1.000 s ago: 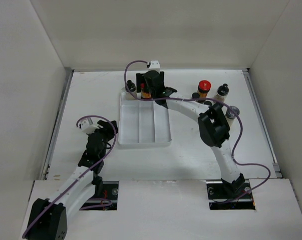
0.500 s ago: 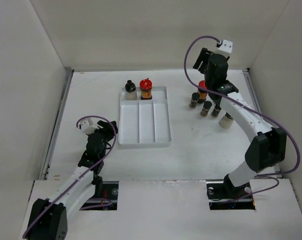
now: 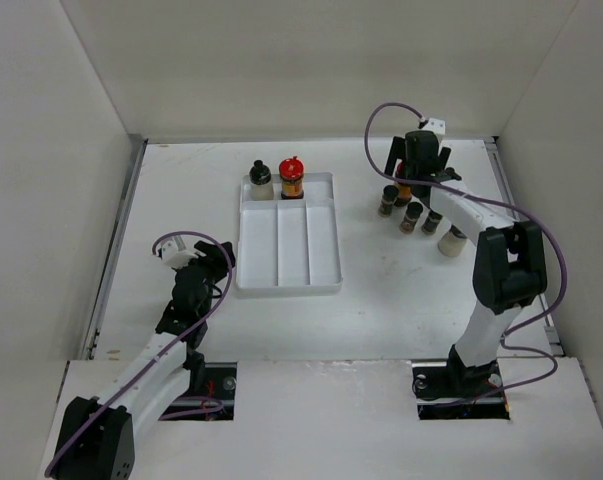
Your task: Organize the condiment bottles
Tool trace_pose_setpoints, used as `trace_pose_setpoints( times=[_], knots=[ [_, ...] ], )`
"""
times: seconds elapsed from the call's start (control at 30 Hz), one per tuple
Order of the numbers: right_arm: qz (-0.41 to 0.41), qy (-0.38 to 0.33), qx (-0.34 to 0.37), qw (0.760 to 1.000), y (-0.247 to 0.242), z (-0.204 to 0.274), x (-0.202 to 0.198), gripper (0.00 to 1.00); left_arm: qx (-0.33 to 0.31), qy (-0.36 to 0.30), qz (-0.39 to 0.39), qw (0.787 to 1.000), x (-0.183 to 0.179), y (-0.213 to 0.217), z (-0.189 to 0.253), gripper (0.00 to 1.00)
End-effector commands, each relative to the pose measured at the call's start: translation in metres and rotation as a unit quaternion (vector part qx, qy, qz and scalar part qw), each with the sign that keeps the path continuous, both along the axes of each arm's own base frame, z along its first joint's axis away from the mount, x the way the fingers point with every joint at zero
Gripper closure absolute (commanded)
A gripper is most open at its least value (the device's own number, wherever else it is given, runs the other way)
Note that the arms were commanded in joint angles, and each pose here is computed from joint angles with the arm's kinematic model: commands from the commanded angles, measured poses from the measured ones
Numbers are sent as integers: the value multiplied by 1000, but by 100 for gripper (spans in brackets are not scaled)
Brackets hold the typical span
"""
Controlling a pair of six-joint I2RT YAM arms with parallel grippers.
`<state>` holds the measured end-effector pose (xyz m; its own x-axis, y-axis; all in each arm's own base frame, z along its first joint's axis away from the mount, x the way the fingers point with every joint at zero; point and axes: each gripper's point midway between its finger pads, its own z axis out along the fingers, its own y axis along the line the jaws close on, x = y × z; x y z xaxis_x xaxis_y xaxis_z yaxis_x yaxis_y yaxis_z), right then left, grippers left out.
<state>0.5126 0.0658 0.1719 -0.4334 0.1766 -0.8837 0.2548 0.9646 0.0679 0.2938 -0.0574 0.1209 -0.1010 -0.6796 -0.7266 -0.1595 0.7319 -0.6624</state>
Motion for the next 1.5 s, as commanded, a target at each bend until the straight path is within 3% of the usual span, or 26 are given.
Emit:
trace_pose_setpoints(
  times=[0.0, 0.43, 0.63, 0.7, 0.77, 0.9, 1.27, 1.47],
  knots=[
    [-5, -17, 15, 1000, -2, 14, 13, 0, -6, -26, 1, 1000, 3, -1, 13, 47],
    [6, 6, 36, 999, 5, -12, 27, 3, -6, -24, 0, 1000, 4, -2, 12, 46],
    [3, 6, 34, 999, 3, -12, 29, 19, -7, -29, 2, 1000, 4, -1, 14, 46],
    [0, 2, 32, 999, 1, -8, 31, 30, -5, -23, 1, 1000, 4, -2, 11, 46],
    [-2, -9, 35, 999, 0, 0, 33, 38, -6, -22, -1, 1000, 4, -2, 11, 46],
    [-2, -68, 48, 997, 2, 36, 39, 44, -6, -24, 2, 1000, 4, -1, 12, 46],
    [5, -174, 58, 983, 9, 130, 53, 44, -7, -29, 7, 1000, 3, 2, 14, 46],
    [42, -193, 52, 979, 50, 153, 47, 44, -7, -30, 7, 999, 3, 2, 15, 46]
  ],
)
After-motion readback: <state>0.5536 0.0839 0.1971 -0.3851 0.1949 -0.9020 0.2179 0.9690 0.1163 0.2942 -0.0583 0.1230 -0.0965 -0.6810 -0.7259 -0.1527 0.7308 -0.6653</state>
